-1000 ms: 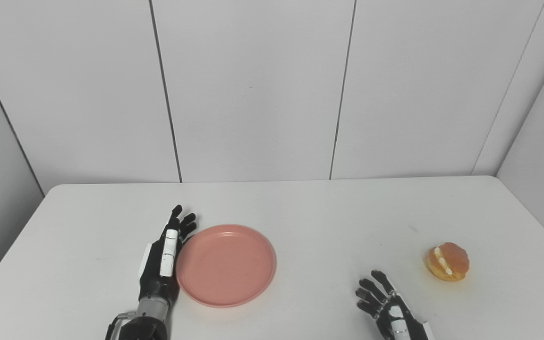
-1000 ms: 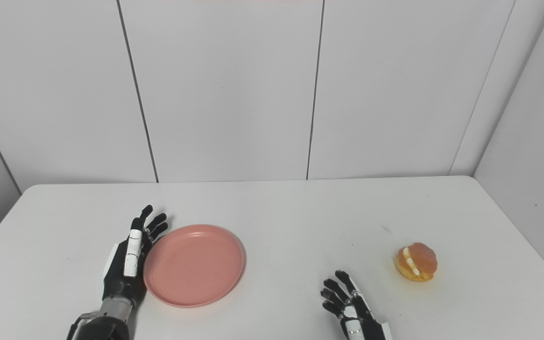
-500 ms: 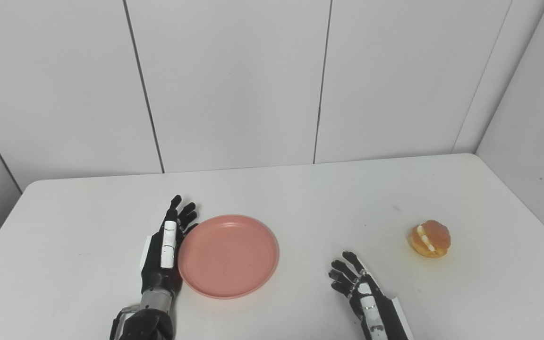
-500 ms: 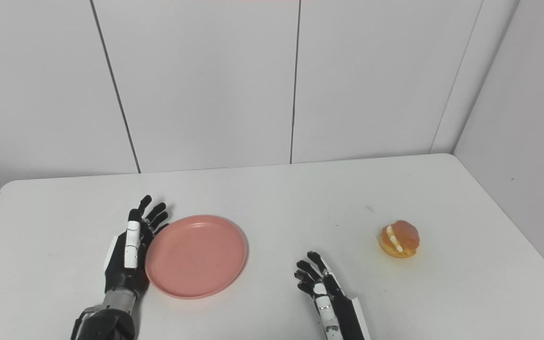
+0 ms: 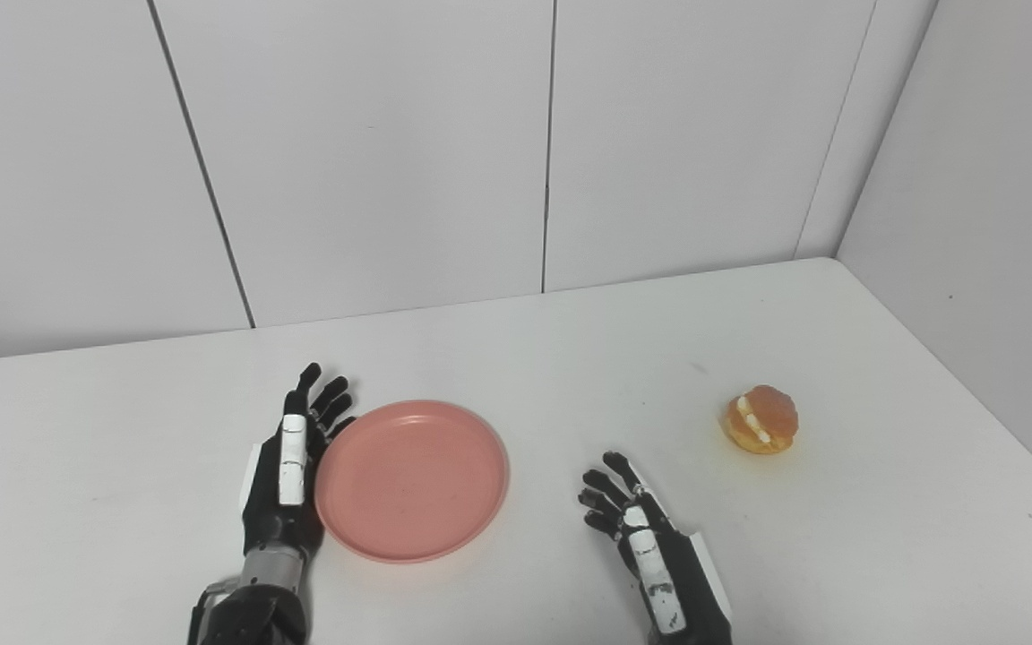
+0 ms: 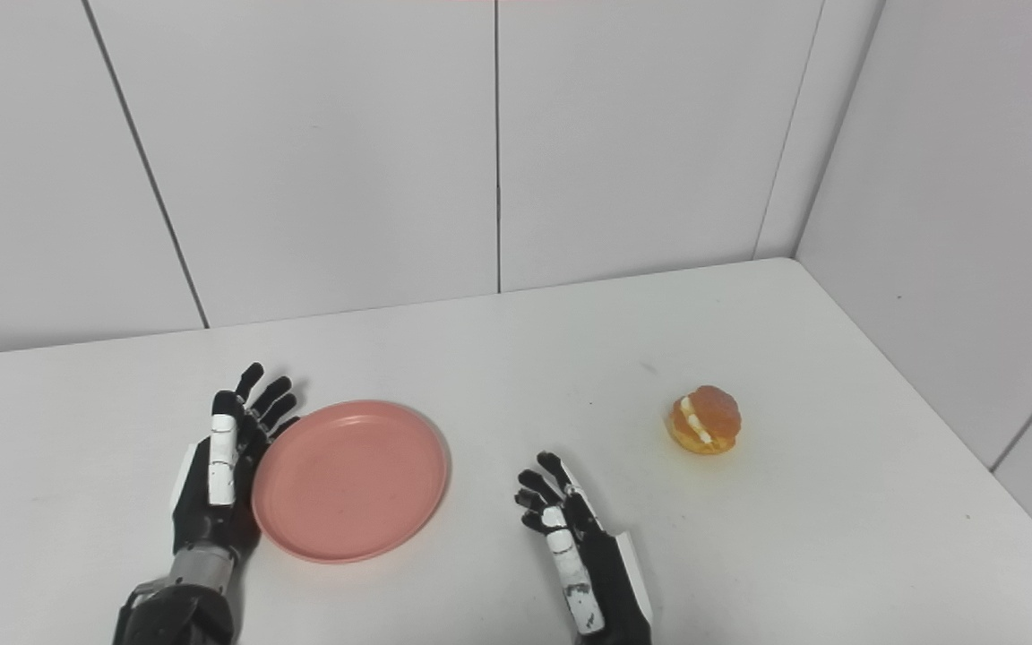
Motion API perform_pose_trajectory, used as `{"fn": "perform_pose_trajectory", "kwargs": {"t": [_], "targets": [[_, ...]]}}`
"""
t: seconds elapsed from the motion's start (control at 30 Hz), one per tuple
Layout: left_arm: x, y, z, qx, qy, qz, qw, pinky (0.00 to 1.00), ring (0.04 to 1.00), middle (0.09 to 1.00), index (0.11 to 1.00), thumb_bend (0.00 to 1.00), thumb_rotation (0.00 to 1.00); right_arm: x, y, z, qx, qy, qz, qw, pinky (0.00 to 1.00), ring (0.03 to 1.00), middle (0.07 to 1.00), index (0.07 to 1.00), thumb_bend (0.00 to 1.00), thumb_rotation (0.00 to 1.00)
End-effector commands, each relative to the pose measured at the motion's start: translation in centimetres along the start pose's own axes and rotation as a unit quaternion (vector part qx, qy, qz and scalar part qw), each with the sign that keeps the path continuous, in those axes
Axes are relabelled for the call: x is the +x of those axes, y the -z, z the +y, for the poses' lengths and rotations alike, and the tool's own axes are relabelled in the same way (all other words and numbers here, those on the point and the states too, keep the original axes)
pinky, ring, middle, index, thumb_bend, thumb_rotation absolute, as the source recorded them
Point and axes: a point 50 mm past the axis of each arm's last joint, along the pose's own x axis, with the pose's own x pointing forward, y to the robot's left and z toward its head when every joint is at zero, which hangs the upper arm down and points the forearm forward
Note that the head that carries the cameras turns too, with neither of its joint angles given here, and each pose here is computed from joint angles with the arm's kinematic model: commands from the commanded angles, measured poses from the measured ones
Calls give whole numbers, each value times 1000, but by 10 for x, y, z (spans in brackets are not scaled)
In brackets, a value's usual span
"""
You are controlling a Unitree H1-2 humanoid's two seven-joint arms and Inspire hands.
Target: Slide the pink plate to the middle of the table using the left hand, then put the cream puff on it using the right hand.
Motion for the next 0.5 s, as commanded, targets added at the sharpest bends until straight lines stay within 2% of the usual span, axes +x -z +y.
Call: {"fn": "perform_pose_trajectory", "kwargs": {"t": [0.0, 0.2, 0.33, 0.47], "targets": [[-5, 15, 4, 0, -4, 34, 999, 804, 882, 873, 929, 824, 948, -3, 14, 16, 9, -17, 58, 998, 838, 837, 857, 910, 774, 938], [-4, 17, 4, 0, 1, 36, 999, 812, 884, 873, 930, 831, 945, -5, 10, 19, -2, 4, 36, 999, 815, 816, 845, 895, 716, 862], [-1, 21, 3, -4, 2, 38, 999, 819, 886, 872, 927, 829, 937, -5, 1, 18, -21, 24, 6, 999, 780, 814, 845, 884, 716, 831], [1, 24, 0, -6, 5, 40, 999, 824, 888, 873, 923, 813, 939, -5, -17, 14, -35, 43, -19, 998, 760, 818, 848, 877, 799, 726]]}}
